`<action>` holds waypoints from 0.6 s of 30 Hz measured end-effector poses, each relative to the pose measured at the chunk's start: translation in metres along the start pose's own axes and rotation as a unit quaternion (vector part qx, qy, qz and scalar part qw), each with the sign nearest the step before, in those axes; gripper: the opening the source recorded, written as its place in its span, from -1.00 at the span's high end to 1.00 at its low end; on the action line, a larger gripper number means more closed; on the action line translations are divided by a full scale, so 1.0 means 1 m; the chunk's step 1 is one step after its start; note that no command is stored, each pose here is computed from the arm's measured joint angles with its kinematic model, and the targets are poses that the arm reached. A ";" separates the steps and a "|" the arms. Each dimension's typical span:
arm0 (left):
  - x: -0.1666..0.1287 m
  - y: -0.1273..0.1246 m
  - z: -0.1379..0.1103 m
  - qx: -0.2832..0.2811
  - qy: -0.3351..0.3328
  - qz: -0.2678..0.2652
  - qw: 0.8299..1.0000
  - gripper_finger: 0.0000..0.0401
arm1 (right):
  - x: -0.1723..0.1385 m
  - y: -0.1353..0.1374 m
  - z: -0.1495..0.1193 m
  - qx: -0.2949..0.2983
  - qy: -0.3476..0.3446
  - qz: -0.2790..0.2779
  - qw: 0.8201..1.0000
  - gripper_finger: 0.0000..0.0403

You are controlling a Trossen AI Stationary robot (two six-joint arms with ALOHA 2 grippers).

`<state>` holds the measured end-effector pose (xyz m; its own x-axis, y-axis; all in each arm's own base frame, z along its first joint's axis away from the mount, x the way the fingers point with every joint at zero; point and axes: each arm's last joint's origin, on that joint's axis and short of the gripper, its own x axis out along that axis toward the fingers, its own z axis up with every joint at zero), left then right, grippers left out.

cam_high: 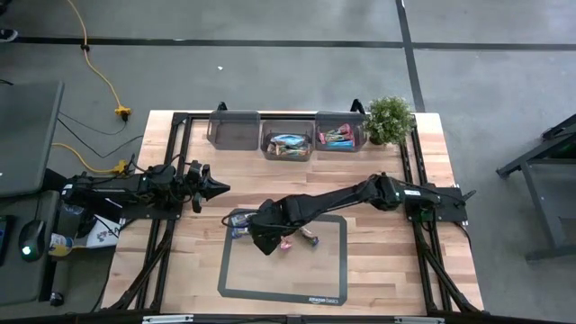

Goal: Pick and place Granola Bars by type
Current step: Put the red granola bar into the right black bin

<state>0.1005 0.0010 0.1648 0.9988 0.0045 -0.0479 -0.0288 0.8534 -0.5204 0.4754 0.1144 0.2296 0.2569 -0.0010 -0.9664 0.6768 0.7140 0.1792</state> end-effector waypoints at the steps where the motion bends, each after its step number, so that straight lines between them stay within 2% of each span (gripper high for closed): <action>1: 0.000 0.000 0.000 0.000 0.000 0.000 1.000 1.00 | 0.001 -0.001 0.001 0.001 0.004 0.001 1.000 0.06; 9: 0.000 0.000 0.000 0.000 0.000 0.000 1.000 1.00 | 0.001 -0.005 0.009 -0.015 0.009 0.011 1.000 0.06; 18: 0.000 0.000 0.000 0.000 0.000 0.000 1.000 1.00 | 0.035 -0.004 0.004 -0.008 0.046 0.047 0.998 0.06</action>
<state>0.1005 0.0010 0.1648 0.9988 0.0042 -0.0479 -0.0285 0.8535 -0.5204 0.4848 0.1086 0.1960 0.2530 0.1306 -0.9586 0.6411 0.7195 0.2672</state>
